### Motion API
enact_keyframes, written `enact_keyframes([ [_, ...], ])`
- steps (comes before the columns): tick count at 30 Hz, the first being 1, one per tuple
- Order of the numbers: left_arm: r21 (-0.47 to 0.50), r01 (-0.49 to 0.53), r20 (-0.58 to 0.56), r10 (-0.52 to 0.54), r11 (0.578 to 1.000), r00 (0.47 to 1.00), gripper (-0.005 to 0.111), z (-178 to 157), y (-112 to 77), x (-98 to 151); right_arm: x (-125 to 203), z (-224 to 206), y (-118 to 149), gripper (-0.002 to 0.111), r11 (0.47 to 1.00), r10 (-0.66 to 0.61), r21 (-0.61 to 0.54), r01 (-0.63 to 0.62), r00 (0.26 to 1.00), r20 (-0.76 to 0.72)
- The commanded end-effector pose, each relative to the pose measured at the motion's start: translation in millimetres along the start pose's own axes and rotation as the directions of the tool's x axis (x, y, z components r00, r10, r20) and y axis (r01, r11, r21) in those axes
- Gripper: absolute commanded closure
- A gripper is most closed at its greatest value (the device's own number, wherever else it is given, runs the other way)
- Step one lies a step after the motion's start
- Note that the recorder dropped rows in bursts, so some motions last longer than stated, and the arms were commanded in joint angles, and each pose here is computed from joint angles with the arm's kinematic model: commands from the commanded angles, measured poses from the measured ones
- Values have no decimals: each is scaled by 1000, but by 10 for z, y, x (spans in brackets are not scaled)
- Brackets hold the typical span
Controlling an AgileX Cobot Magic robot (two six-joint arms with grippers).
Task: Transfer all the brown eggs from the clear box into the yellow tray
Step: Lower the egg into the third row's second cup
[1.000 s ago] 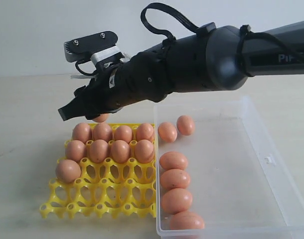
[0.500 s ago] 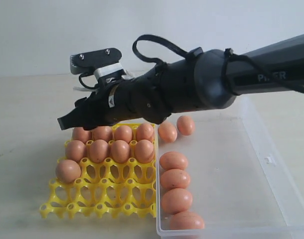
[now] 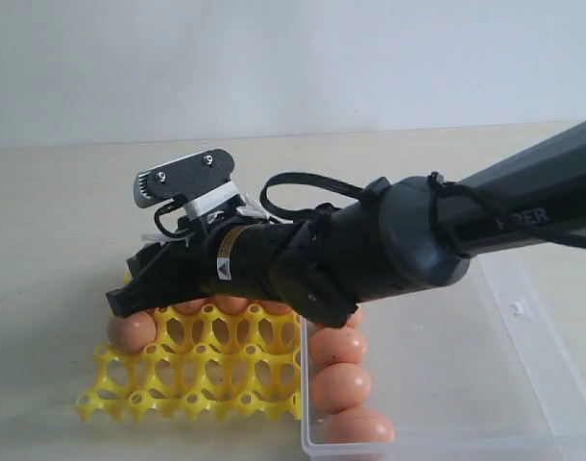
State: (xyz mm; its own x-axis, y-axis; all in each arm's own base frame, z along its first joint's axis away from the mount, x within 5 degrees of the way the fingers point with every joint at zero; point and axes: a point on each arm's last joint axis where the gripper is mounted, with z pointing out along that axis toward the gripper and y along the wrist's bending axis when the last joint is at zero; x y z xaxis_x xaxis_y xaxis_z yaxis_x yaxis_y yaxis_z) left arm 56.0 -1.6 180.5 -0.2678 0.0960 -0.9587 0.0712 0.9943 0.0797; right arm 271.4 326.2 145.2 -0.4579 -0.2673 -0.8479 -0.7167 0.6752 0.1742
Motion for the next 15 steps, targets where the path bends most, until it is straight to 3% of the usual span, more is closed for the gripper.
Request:
enact_keyframes([
  [1,8,5,14,-5,1000,1000,107,-2,-4,-23,84,-43,53,108,998,-50,-41,53,996,69],
  [8,8,5,14,-5,1000,1000,107,-2,-4,-23,158,-79,71,108,983,-168,-51,174,979,117],
  [15,8,5,14,-5,1000,1000,107,-2,-4,-23,158,-69,77,108,981,-179,-56,188,974,136],
])
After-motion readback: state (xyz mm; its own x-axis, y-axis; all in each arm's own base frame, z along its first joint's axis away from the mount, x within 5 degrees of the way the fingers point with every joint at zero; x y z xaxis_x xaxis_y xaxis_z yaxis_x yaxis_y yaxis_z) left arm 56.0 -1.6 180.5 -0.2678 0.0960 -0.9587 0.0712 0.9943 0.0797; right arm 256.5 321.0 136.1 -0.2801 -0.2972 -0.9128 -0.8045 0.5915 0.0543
